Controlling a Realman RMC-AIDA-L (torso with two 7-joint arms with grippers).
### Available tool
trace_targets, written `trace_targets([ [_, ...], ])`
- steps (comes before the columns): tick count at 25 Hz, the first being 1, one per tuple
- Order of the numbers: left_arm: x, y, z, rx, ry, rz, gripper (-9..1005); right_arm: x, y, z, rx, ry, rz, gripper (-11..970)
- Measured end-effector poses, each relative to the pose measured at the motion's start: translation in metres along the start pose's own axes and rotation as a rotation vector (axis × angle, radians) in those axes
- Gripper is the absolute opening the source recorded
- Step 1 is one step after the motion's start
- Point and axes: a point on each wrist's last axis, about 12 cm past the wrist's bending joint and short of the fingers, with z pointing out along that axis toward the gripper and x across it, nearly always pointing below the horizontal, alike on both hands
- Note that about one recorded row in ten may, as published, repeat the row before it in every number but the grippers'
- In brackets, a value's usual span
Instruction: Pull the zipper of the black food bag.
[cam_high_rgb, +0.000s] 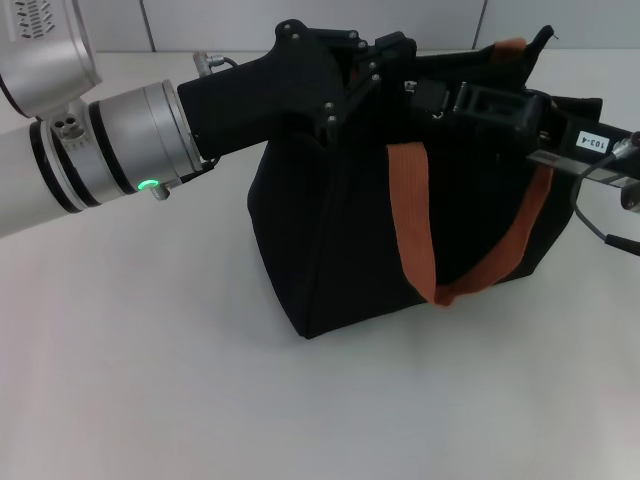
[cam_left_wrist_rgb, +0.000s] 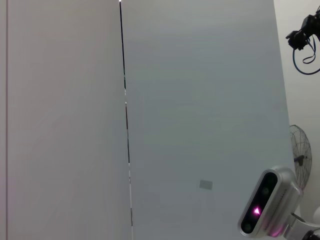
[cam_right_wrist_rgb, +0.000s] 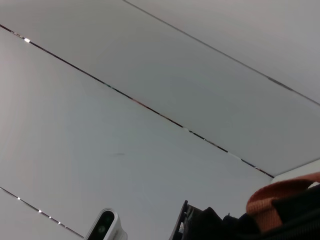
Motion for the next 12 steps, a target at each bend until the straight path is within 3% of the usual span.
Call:
trace_targets([
  [12,0.0001,0.0001,0.0000,-0.001,0.001,0.000,111,0.0008,-0.0007,-0.0018,0.004,-0.005,0.012,235],
])
